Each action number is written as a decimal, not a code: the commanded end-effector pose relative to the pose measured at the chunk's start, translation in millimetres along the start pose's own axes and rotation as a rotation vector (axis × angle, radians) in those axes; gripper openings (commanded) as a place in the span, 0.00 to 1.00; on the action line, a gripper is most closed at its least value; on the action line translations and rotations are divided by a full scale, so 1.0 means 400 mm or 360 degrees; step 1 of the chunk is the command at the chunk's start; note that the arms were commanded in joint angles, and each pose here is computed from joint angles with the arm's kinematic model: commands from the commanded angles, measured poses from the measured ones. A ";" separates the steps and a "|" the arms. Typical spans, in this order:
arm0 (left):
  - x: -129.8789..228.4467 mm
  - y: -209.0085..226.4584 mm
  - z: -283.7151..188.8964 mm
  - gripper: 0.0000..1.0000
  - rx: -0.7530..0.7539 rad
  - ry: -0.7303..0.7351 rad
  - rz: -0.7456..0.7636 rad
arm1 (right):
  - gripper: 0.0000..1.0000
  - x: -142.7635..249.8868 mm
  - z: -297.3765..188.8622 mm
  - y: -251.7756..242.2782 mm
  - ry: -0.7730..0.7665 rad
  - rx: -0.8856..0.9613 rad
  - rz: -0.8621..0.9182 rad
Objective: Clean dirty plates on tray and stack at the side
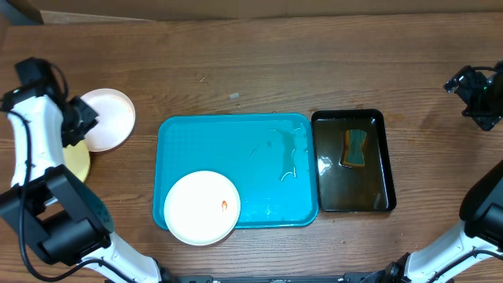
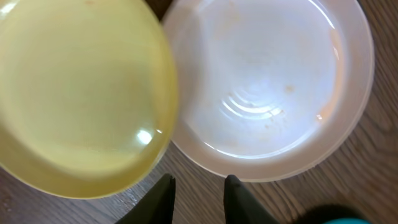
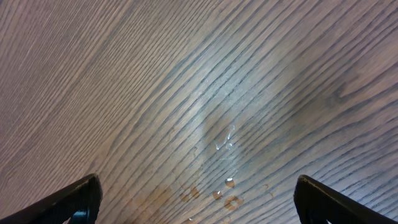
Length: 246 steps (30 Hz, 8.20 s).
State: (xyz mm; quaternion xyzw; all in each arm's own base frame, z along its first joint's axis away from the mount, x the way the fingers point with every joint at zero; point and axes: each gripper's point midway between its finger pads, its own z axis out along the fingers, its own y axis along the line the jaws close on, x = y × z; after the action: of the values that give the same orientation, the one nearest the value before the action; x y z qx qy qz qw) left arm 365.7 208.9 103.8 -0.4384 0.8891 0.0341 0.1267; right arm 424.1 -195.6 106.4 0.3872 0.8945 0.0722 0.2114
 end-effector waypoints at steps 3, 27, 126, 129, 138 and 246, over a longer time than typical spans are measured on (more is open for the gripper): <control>-0.007 0.044 0.039 0.30 -0.0086 0.0015 -0.0061 | 1.00 -0.026 -0.034 0.011 -0.0067 -0.0022 0.0001; -0.014 0.046 0.136 0.32 -0.0135 0.0047 -0.0055 | 1.00 -0.026 -0.034 0.011 -0.0067 -0.0022 0.0001; 0.603 -0.144 -0.068 0.51 -0.0143 0.0720 0.0834 | 1.00 -0.026 -0.034 0.011 -0.0067 -0.0022 0.0001; 0.612 -0.122 -0.047 0.52 -0.0187 0.0727 0.0840 | 1.00 -0.026 -0.034 0.011 -0.0067 -0.0022 0.0001; 0.583 -0.084 -0.024 0.52 -0.0151 0.0763 0.0757 | 1.00 -0.026 -0.034 0.011 -0.0067 -0.0022 0.0001; 0.675 -0.484 0.071 0.09 0.0736 0.0110 0.1238 | 1.00 -0.023 -0.034 0.023 -0.0055 -0.0064 0.0033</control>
State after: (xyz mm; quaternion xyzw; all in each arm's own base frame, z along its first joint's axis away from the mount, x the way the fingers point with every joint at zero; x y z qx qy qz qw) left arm 363.4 -112.7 15.7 -0.0329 0.9762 -0.1381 0.1640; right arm 425.3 -193.2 106.9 0.3910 0.8920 0.0812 0.2117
